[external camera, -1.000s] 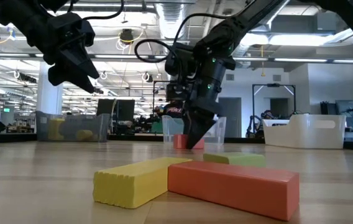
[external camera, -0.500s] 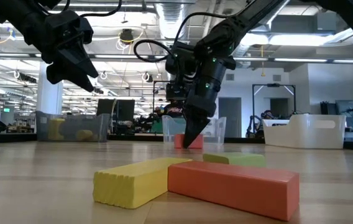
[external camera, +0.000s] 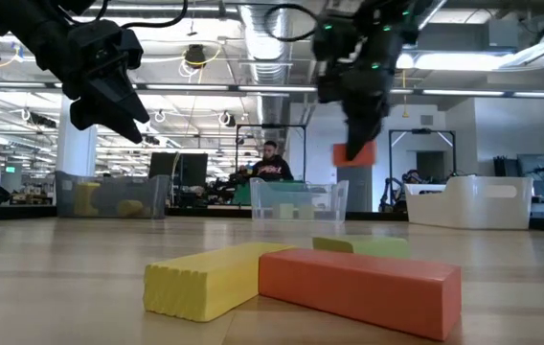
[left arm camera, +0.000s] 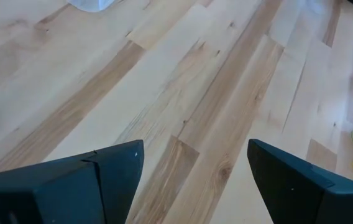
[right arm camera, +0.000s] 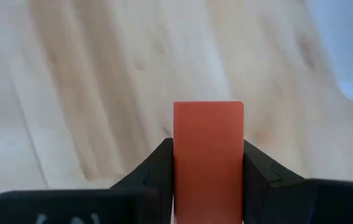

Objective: Sort & place blocks by color
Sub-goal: Put the orange block into the white bin, then put the yellow block into the black bin

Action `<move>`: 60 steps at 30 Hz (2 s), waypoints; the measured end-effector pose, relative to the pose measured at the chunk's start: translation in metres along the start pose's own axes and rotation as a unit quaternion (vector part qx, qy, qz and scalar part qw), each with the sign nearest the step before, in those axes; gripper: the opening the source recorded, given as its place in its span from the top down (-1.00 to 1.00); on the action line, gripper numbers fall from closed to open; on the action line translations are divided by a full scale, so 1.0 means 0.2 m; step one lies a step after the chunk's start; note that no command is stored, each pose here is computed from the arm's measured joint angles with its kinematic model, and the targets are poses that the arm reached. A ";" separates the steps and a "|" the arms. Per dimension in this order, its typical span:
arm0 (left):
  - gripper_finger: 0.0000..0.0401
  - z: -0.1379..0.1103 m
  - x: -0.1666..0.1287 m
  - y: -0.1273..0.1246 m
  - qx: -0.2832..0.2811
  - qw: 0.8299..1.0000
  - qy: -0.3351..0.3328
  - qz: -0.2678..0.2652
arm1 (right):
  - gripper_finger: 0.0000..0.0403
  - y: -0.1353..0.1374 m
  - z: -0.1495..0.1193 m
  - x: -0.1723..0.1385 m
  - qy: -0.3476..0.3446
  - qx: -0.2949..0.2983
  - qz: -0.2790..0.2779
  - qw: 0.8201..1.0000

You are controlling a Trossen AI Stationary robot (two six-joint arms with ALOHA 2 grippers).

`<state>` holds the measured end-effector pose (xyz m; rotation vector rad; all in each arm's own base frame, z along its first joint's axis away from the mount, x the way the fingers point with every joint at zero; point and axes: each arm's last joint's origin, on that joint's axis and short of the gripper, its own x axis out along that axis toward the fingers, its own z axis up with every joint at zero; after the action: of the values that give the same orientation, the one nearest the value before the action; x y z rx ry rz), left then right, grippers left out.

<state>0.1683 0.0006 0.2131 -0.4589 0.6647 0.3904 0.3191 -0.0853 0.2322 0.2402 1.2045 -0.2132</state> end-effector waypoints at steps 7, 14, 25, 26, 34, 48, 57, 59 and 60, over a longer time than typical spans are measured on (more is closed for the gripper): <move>-0.33 0.00 0.00 0.00 0.008 1.000 -0.001 0.001 | 0.29 -0.21 -0.32 -0.17 -0.029 0.144 -0.093 0.985; -0.33 0.00 0.00 0.00 0.009 1.000 -0.010 0.012 | 0.31 -0.42 -0.53 -0.27 -0.069 0.326 -0.207 0.920; -0.33 0.00 0.00 0.00 -0.005 1.000 0.009 -0.007 | -0.15 -0.58 -0.63 -0.25 -0.016 0.404 -0.252 0.879; -0.33 -0.01 0.00 0.00 -0.007 1.000 0.016 -0.012 | -0.18 -0.59 -0.63 -0.25 -0.010 0.407 -0.254 0.877; -0.33 -0.09 -0.01 0.00 -0.061 0.987 0.137 -0.059 | -0.26 -0.54 -0.56 -0.25 -0.043 0.356 -0.175 0.917; -0.33 -0.26 -0.11 -0.16 -0.267 0.899 0.334 -0.091 | -0.27 -0.02 -0.25 -0.31 -0.274 0.120 0.008 0.954; -0.33 -0.44 -0.16 -0.28 -0.307 0.836 0.454 -0.032 | -0.27 0.33 -0.17 -0.16 -0.287 0.128 0.121 0.942; -0.33 -0.49 -0.16 -0.30 -0.291 0.837 0.464 -0.010 | -0.27 0.41 -0.17 -0.12 -0.273 0.141 0.144 0.941; -0.33 -0.52 -0.15 -0.31 -0.281 0.836 0.470 0.002 | -0.27 0.45 -0.18 -0.10 -0.268 0.151 0.156 0.939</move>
<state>0.1253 -0.1111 0.1793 -1.2531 1.5216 0.3466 0.3069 0.0114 0.2446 0.5972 0.5756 -0.1702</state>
